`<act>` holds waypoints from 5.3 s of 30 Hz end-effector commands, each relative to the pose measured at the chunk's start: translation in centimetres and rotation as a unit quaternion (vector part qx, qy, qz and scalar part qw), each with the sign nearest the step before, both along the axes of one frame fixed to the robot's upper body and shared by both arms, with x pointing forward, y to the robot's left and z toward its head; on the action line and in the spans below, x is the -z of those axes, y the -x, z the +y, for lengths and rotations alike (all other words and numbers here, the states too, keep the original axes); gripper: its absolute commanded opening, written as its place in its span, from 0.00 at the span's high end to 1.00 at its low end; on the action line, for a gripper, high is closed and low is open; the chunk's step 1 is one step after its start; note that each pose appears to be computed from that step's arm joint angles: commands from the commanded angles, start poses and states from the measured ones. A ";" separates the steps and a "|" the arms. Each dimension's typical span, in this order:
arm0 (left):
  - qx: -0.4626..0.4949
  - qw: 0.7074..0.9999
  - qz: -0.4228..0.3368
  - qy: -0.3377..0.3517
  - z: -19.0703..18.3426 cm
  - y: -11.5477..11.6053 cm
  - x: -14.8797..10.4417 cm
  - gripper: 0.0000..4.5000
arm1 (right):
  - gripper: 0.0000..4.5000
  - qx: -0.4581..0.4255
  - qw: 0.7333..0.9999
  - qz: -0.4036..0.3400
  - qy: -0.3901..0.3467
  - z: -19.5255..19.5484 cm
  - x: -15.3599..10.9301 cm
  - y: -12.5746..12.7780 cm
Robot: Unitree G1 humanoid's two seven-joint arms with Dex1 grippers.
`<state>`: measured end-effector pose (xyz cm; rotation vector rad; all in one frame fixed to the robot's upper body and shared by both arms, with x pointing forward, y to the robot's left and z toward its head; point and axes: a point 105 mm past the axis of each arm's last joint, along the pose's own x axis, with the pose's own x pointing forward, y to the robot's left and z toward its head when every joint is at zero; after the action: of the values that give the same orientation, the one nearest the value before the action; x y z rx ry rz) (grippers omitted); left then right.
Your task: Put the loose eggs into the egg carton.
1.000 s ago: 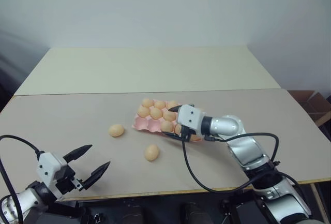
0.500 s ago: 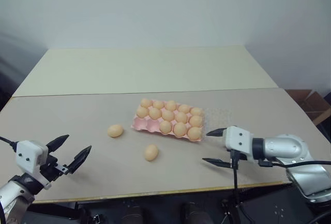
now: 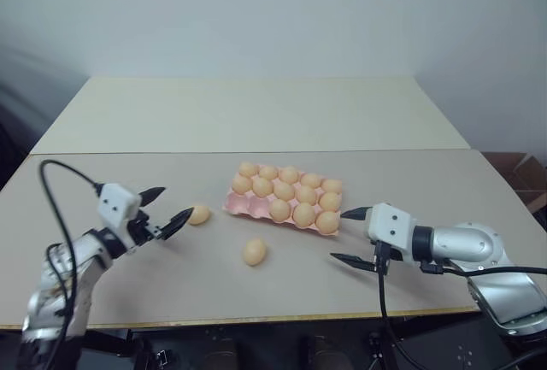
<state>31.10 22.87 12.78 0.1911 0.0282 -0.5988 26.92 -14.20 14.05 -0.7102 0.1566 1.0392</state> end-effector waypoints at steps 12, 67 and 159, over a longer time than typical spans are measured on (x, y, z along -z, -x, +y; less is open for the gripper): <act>0.041 0.997 0.045 -0.050 -1.5 -1.8 3.2 0.04 | 0.00 0.042 0.999 -0.033 0.000 -0.6 -1.3 0.3; 0.221 0.974 -0.034 0.029 -12.2 -4.6 -1.5 0.00 | 0.00 0.103 0.993 -0.047 -0.022 -0.2 0.1 0.1; 0.122 0.988 -0.090 -0.015 -9.3 -4.6 -3.1 0.54 | 0.00 0.075 0.995 -0.063 -0.013 -1.1 -1.7 1.4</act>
<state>35.44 13.87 15.37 0.2529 -0.1371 -0.8219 25.40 -15.47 14.81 -0.7032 0.1351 0.8570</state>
